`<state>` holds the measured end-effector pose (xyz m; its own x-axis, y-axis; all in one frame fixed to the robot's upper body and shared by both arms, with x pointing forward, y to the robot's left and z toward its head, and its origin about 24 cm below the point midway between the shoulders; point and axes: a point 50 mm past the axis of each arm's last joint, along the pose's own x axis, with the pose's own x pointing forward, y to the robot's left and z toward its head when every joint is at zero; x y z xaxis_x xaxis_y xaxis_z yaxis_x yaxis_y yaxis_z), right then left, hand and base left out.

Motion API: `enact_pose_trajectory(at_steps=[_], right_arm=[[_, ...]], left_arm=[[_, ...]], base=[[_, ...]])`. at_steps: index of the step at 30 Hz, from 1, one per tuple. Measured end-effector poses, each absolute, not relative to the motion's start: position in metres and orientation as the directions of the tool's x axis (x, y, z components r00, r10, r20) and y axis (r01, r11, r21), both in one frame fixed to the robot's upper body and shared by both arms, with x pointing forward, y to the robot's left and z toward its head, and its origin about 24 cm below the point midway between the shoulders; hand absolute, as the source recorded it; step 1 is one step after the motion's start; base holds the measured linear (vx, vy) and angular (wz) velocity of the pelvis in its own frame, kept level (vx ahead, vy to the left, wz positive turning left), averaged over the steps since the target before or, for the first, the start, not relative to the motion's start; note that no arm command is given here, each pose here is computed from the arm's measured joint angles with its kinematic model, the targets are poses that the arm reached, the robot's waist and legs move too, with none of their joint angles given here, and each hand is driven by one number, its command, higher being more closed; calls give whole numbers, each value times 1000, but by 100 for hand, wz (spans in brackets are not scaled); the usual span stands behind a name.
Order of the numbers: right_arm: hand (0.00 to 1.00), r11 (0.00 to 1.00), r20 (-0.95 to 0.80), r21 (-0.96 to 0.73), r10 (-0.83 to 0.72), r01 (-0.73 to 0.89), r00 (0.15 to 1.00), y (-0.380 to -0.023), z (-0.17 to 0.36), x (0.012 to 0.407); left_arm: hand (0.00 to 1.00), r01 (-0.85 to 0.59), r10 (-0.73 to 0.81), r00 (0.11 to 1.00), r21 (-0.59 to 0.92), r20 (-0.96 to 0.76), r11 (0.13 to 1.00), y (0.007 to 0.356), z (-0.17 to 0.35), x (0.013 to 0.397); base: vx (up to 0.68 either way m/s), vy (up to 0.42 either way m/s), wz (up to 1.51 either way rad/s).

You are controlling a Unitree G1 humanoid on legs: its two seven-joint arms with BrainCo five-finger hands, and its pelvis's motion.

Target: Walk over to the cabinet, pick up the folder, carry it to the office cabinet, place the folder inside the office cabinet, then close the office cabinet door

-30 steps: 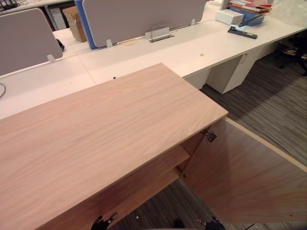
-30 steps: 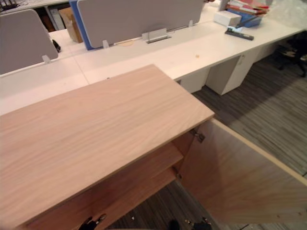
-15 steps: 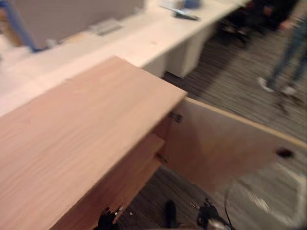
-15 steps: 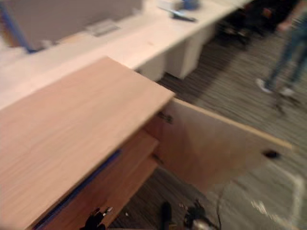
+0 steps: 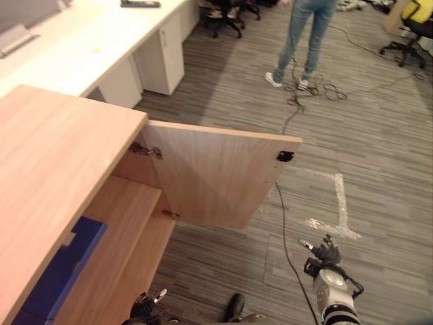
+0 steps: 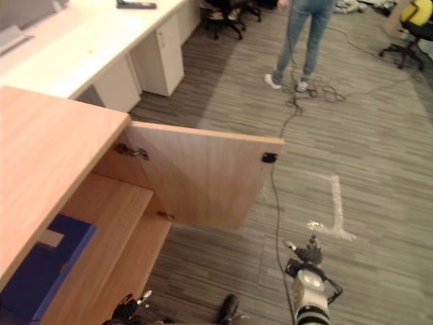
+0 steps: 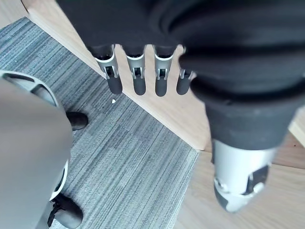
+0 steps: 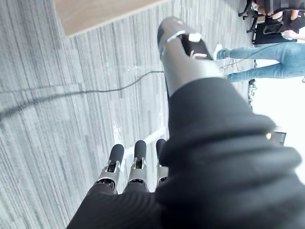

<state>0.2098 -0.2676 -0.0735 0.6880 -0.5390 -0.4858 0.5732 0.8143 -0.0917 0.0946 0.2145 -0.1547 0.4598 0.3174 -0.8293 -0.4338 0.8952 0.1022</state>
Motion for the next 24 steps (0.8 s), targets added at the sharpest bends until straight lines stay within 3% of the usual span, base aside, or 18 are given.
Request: enact_pose_trajectory(at_steps=[4, 13, 21, 24], right_arm=[[0, 815, -447, -90, -547, 573, 708, -273, -64, 217], [0, 859, -88, -83, -511, 505, 855, -302, 52, 317], [0, 844, 48, -3, -536, 537, 843, -325, 146, 367], [0, 872, 87, -1, -488, 490, 868, -318, 169, 378]], left_arm=[[0, -467, 341, 449, 108, -826, 878, 216, -154, 93], [0, -464, 351, 453, 119, -820, 878, 222, -153, 86], [0, -388, 303, 467, 115, -831, 914, 212, -154, 80], [0, -363, 278, 486, 98, -828, 926, 206, -154, 82]], base=[[-12, -60, 7], [-44, -11, 14], [-39, 58, 27], [0, 45, 25]])
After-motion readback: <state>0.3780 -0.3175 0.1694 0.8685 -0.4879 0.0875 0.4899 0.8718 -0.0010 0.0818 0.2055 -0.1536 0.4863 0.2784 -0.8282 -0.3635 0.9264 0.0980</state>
